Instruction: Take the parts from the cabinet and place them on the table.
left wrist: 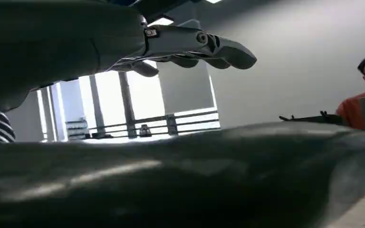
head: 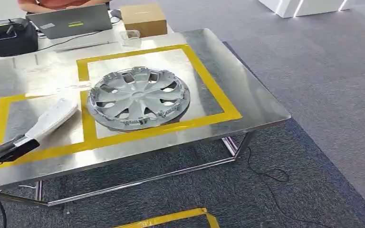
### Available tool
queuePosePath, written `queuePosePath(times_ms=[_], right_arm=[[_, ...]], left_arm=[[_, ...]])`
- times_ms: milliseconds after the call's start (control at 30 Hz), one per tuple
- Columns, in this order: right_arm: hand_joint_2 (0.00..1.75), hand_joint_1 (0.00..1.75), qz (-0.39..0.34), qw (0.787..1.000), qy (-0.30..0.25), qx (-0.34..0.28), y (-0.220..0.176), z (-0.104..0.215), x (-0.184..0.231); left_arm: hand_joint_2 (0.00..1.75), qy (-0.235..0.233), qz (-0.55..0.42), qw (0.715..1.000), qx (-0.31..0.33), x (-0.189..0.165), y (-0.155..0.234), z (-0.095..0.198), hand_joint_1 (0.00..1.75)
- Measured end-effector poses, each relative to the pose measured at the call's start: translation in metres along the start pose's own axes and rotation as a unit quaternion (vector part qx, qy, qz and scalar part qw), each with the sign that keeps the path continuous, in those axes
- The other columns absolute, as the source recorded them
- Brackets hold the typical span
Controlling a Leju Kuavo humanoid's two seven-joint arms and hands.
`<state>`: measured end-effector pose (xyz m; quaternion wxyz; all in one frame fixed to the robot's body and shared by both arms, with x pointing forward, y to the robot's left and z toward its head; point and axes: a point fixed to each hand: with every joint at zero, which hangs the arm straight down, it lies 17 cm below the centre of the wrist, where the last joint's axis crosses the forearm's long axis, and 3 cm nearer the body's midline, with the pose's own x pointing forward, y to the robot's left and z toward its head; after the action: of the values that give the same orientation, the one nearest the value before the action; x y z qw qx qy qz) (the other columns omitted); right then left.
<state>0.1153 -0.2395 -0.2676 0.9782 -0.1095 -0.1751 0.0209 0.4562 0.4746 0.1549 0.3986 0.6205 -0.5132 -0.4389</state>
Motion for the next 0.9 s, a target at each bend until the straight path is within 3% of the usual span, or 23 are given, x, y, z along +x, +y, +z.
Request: queuePosePath(times_ms=[900], right_arm=[[0.00,0.00,-0.005,1.000,0.001,-0.002,-0.0009,-0.0001,-0.0003]], left_arm=[[0.00,0.003,-0.001,1.000,-0.001,-0.0040,-0.0007,0.0036,0.00]])
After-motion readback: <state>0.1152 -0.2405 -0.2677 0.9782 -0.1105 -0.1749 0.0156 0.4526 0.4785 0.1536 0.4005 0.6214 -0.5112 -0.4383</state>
